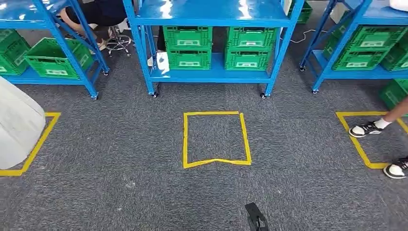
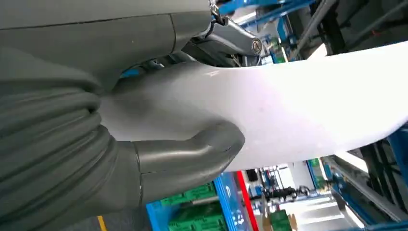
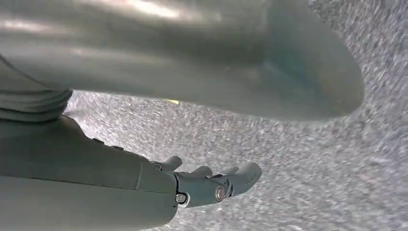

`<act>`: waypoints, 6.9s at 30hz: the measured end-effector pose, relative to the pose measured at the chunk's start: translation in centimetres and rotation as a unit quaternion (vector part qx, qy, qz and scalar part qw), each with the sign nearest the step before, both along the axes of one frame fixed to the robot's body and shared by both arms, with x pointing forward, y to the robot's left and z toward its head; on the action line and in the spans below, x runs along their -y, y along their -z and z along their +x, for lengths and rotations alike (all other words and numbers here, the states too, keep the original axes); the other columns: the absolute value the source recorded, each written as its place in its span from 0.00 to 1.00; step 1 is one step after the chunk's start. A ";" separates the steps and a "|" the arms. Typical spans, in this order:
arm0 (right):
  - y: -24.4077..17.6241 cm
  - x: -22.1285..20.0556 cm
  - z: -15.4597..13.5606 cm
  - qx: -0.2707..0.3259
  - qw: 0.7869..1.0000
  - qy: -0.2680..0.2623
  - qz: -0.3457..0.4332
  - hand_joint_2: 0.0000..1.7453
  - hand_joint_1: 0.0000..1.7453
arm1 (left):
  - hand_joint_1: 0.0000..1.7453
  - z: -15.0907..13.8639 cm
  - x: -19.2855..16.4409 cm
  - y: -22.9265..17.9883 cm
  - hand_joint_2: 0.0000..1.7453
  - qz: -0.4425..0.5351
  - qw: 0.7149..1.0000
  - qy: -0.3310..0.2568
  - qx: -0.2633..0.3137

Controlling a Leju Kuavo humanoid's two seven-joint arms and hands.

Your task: Take the parts from the cabinet and place them on the table.

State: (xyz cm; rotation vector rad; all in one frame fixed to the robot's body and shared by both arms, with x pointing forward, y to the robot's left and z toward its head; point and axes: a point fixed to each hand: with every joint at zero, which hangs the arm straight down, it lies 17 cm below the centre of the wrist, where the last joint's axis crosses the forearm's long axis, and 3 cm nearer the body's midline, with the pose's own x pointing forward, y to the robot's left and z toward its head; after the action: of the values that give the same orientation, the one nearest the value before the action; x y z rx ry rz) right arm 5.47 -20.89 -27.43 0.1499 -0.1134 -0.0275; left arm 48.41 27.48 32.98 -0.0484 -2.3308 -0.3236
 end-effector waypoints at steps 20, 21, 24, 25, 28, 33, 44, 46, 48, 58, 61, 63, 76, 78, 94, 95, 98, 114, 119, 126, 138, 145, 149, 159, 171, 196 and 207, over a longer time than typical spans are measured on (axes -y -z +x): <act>0.0 -0.2 0.3 -0.001 1.000 0.003 0.001 0.00 0.00 | 1.00 0.4 1.0 -0.5 1.00 0.001 1.000 -0.002 0.005; -0.1 -0.2 0.4 0.000 1.000 0.003 0.001 0.00 0.00 | 1.00 0.4 1.0 -0.5 1.00 0.002 1.000 -0.002 0.004; -0.1 -0.3 0.4 0.001 1.000 0.001 0.002 0.00 0.00 | 1.00 0.6 1.4 -1.1 1.00 -0.002 1.000 -0.001 0.010; 0.0 -0.3 0.2 -0.001 1.000 0.001 0.002 0.00 0.00 | 1.00 0.6 1.6 -1.2 1.00 -0.005 1.000 0.000 0.010; 0.0 -0.3 -0.2 -0.003 1.000 0.000 0.001 0.00 0.00 | 1.00 0.7 1.9 -0.8 1.00 -0.008 1.000 0.002 0.005; -0.1 -0.3 0.0 0.001 1.000 -0.003 0.003 0.00 0.00 | 1.00 0.8 2.1 -0.8 1.00 -0.008 1.000 0.003 0.004; 0.0 -0.3 0.0 0.001 1.000 -0.006 0.002 0.00 0.00 | 1.00 1.1 2.0 -0.2 1.00 -0.005 1.000 0.000 -0.002; 0.0 -0.3 0.0 0.001 1.000 -0.006 0.002 0.00 0.00 | 1.00 1.1 1.9 -0.3 1.00 -0.005 1.000 0.000 -0.001; 0.0 -0.3 0.0 -0.001 1.000 -0.006 0.002 0.00 0.00 | 1.00 1.1 2.1 -0.6 1.00 -0.004 1.000 0.003 0.002; 0.0 -0.4 -0.5 -0.016 1.000 0.016 0.001 0.00 0.00 | 1.00 2.1 4.5 -1.0 1.00 -0.008 1.000 0.028 0.002; 0.1 -0.3 -0.6 -0.017 1.000 0.017 -0.001 0.00 0.00 | 1.00 2.3 5.1 -0.9 1.00 -0.009 1.000 0.030 -0.001; 0.0 -0.4 -0.4 -0.016 1.000 0.018 0.000 0.00 0.00 | 1.00 2.5 5.4 -1.2 1.00 -0.009 0.999 0.032 0.001; 0.0 -1.1 -0.4 -0.015 1.000 0.024 0.005 0.00 0.00 | 1.00 3.1 5.1 -0.1 1.00 -0.003 1.000 0.028 -0.013; -0.1 -1.2 -0.2 -0.012 1.000 0.025 0.006 0.00 0.00 | 1.00 3.1 5.2 -0.4 1.00 -0.003 1.000 0.028 -0.010; 0.0 -1.0 -0.5 -0.006 1.000 0.024 0.006 0.00 0.00 | 1.00 2.8 5.9 -0.3 1.00 -0.010 0.999 0.031 -0.010; -0.1 -1.0 -0.4 -0.005 1.000 0.024 0.006 0.00 0.00 | 1.00 2.9 5.8 -0.3 1.00 -0.009 0.999 0.030 -0.011; -0.1 -1.1 -0.3 -0.003 1.000 0.019 0.007 0.00 0.00 | 1.00 2.9 5.4 -0.1 1.00 -0.005 1.000 0.023 -0.010; -0.1 -1.3 -0.4 -0.005 1.000 0.013 0.013 0.00 0.00 | 1.00 3.0 4.7 0.4 1.00 0.003 1.000 0.014 -0.013; -0.1 -1.2 -0.9 -0.006 1.000 0.009 0.012 0.00 0.00 | 1.00 3.0 4.6 0.2 1.00 -0.001 1.000 0.010 -0.011; -0.1 -1.1 -0.8 -0.004 1.000 0.004 0.015 0.00 0.00 | 1.00 2.8 3.6 -0.2 1.00 -0.001 1.000 0.000 -0.004; -0.1 -0.7 -0.8 -0.006 1.000 0.003 0.011 0.00 0.00 | 1.00 1.8 1.9 0.8 1.00 0.006 1.000 -0.022 -0.009; -0.1 -0.4 -0.4 -0.007 1.000 0.002 0.010 0.00 0.00 | 1.00 1.1 1.1 -0.4 1.00 0.009 1.000 -0.027 0.007; 0.0 -0.3 -0.7 -0.009 1.000 0.003 0.005 0.00 0.00 | 1.00 1.1 1.2 -0.4 1.00 0.009 1.000 -0.026 0.005; 0.0 -0.3 -0.5 -0.010 1.000 0.005 0.003 0.00 0.00 | 1.00 1.4 1.1 -0.4 1.00 0.013 1.000 -0.021 0.002; 0.1 -0.2 -0.6 -0.014 1.000 0.006 0.001 0.00 0.00 | 1.00 2.2 1.1 -1.4 1.00 0.009 1.000 -0.022 0.006; 0.0 -0.7 -0.8 -0.026 1.000 0.016 0.007 0.00 0.00 | 1.00 2.1 1.3 -3.7 1.00 0.015 0.999 -0.030 0.021; -0.1 -0.9 -0.2 -0.014 1.000 0.008 0.009 0.00 0.00 | 1.00 2.6 -0.1 -5.9 1.00 0.020 0.998 -0.039 0.039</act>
State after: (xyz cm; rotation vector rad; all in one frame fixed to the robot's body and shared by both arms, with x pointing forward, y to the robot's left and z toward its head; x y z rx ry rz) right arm 5.29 -20.00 -27.32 0.1657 -0.0865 -0.0457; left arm 51.02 27.55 38.88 0.0772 -2.3957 -0.3383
